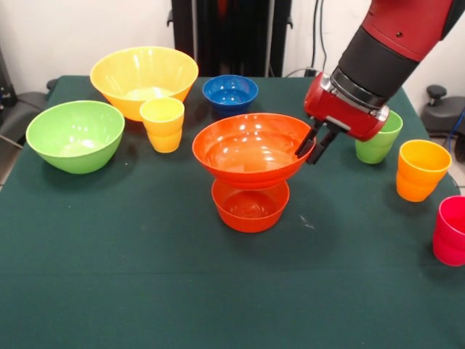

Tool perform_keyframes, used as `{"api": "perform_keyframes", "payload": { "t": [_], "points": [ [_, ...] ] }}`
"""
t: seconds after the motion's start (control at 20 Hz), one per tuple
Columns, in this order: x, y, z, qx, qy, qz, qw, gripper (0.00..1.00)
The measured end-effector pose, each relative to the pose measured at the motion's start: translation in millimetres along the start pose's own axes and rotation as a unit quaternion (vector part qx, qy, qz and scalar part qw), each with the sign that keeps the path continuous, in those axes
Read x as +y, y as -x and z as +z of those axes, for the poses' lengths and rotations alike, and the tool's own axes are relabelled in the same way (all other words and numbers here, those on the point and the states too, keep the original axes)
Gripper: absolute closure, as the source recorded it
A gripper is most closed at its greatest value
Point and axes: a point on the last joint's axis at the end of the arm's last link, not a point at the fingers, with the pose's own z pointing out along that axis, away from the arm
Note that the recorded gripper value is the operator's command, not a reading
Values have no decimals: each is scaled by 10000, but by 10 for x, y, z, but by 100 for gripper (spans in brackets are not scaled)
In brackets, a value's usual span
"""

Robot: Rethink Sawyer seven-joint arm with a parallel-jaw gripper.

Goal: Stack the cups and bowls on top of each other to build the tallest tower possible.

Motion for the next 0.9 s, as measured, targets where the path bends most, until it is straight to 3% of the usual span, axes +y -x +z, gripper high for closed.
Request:
{"api": "perform_keyframes", "payload": {
  "t": [0.4,0.9],
  "points": [
    [44,-35,-45,-100,-115,-103,9998,100],
    [47,-38,95,-106,-241,-162,9995,100]
  ]
}}
